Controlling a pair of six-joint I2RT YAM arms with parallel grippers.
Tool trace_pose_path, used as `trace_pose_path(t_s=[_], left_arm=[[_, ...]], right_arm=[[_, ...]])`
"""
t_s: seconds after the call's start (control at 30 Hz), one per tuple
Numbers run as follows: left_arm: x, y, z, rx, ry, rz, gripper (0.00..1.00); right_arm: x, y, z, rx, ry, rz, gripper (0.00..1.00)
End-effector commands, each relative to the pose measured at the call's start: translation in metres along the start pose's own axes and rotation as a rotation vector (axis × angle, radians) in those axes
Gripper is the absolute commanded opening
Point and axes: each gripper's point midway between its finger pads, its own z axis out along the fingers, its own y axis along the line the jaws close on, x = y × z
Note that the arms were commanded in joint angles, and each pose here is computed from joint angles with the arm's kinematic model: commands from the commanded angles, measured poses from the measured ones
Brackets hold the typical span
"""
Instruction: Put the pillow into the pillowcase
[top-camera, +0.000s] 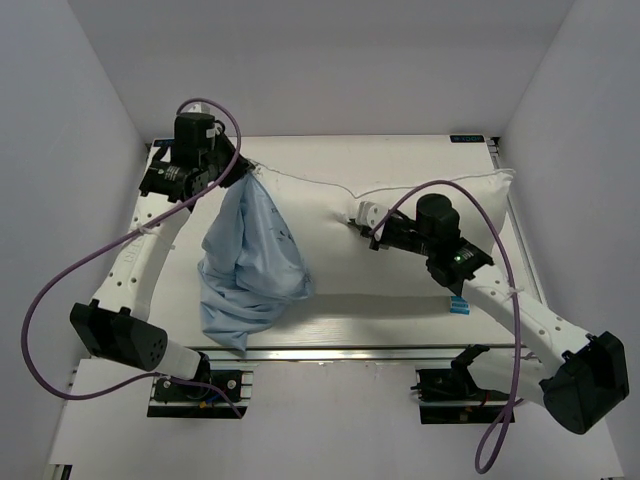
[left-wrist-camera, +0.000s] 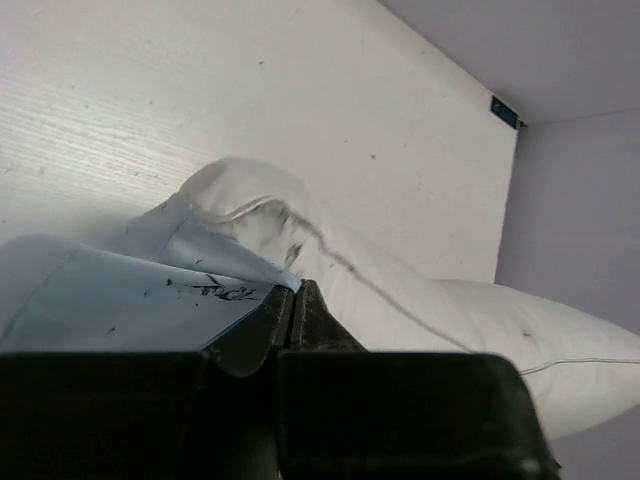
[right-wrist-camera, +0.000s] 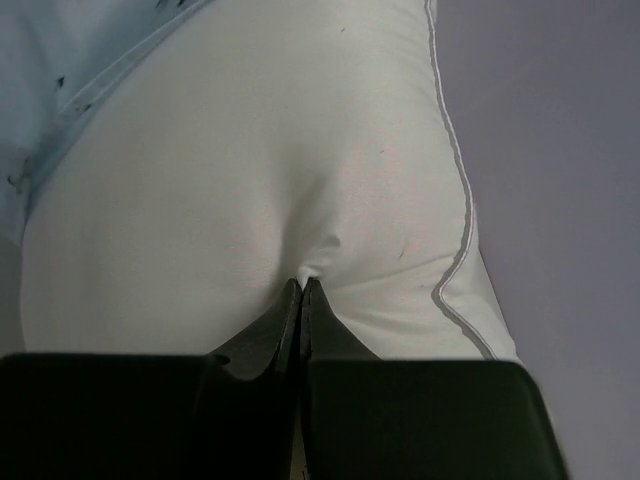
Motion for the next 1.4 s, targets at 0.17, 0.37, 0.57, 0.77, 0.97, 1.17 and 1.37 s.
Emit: trace_pose_path(t_s=[0.17,0.37,0.57,0.77,0.97,1.17,1.37], left_arm=[[-0.019,-0.052,-0.042,0.219,-0.018,0.028,0.00],[-0.006,-0.050,-0.032,0.238,0.031,0.040,0.00],[-0.034,-0.040,-0.039,0.123,-0.054,0.100,0.00],[0.001,-0.064,-0.036,0.332,0.083,0.095,0.00],[0.097,-0.053,-0.030,0.514,0.282,0.013,0.00],[0.152,-0.042,-0.022,0.497,0.391,0.055,0.00],[0.170,-0.018,-0.015,0.461,0.399,0.046,0.00]], right_arm=[[0.016,0.059,-0.008,-0.167,0.014,-0.026,0.00],[0.020,0.087,-0.016,-0.229,0.015,-0.058,0.00],[0.031,0.097,-0.027,-0.236,0.049,-0.062,0.00],[0.026,0.096,-0.027,-0.228,0.032,-0.036,0.00],[0.007,0.085,-0.018,-0.230,0.002,0.007,0.00],[0.002,0.088,-0.014,-0.277,0.005,0.034,0.02],[-0.049,0.046,-0.024,-0.140,-0.086,0.028,0.58]])
